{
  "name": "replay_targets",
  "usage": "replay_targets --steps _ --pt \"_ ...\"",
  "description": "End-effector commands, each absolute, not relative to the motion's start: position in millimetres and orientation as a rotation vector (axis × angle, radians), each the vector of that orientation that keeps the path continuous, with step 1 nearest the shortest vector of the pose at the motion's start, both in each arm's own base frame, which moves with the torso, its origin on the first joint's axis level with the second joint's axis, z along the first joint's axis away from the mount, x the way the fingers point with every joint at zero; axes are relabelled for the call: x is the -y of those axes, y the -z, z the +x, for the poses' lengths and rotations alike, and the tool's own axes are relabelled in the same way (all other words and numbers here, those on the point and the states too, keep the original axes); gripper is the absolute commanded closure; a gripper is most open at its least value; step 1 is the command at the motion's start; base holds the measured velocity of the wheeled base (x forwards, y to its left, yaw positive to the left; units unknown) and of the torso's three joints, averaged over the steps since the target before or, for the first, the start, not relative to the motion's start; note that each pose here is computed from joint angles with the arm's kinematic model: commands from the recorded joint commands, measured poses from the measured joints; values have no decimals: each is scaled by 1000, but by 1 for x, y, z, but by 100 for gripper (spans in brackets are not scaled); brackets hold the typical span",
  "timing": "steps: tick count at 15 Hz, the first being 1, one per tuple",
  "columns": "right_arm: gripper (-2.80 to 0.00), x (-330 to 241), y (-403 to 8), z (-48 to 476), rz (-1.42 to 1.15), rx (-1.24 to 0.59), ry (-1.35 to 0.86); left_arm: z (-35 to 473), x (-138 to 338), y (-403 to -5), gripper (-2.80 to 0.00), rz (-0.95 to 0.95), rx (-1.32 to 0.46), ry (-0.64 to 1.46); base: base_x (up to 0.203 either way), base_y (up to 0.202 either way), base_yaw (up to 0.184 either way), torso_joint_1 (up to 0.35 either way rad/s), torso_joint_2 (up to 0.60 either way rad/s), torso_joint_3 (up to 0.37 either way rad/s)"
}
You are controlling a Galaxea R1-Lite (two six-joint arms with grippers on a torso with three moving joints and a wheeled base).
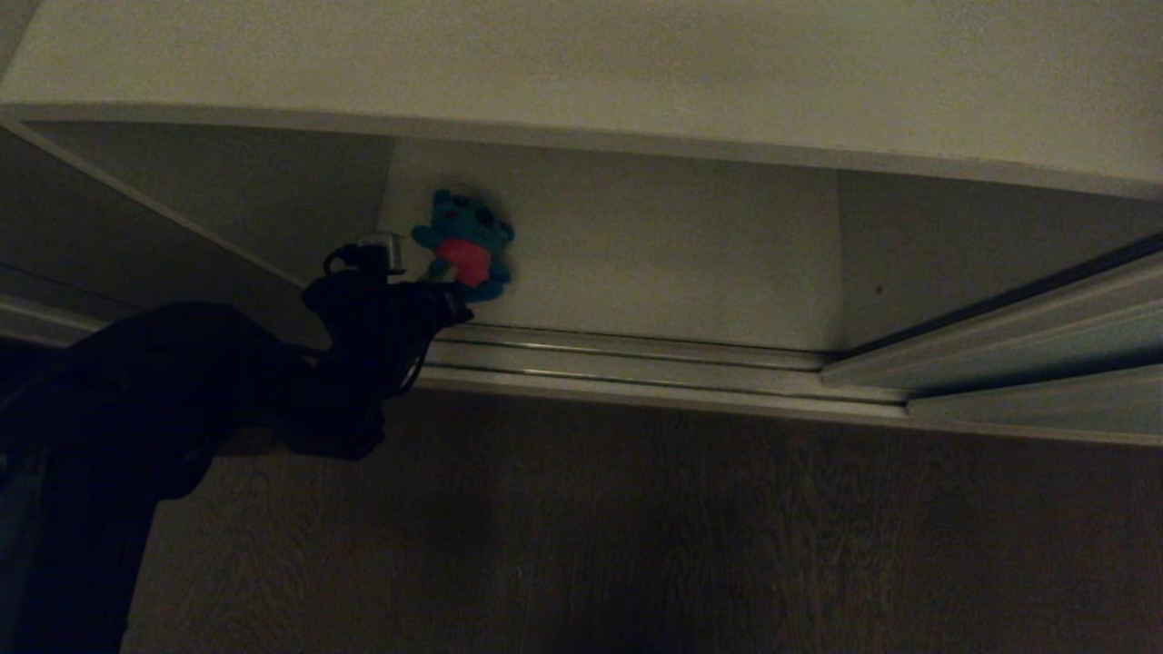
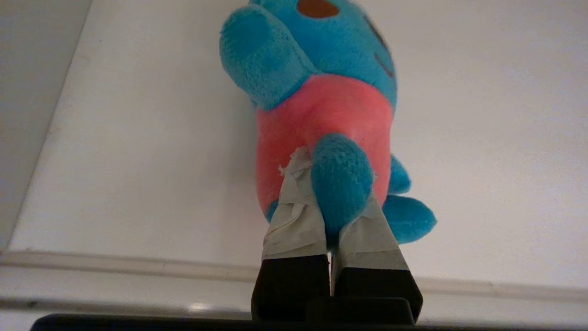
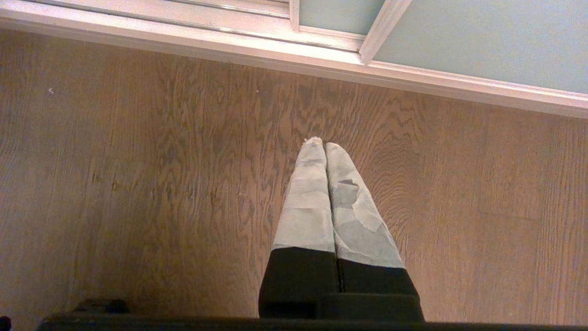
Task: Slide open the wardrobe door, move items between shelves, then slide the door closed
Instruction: Place the blue doll on the lower shelf
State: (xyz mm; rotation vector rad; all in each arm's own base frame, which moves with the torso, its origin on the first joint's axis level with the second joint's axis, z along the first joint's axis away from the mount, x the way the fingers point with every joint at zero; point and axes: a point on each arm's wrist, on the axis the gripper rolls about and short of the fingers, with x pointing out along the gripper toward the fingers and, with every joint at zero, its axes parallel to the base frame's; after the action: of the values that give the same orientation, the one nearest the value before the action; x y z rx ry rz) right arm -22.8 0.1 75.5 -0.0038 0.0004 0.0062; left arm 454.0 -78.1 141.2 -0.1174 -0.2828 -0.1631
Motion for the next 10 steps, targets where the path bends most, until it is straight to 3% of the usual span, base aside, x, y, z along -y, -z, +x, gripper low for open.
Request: replay_targets --steps 1,10 --pt "0 0 -75 -23 -4 3 -9 464 80 -133 0 -120 293 160 0 0 0 0 0 0" --pt "0 0 -75 -23 -5 3 -9 472 80 -145 0 -138 380 102 0 0 0 0 0 0"
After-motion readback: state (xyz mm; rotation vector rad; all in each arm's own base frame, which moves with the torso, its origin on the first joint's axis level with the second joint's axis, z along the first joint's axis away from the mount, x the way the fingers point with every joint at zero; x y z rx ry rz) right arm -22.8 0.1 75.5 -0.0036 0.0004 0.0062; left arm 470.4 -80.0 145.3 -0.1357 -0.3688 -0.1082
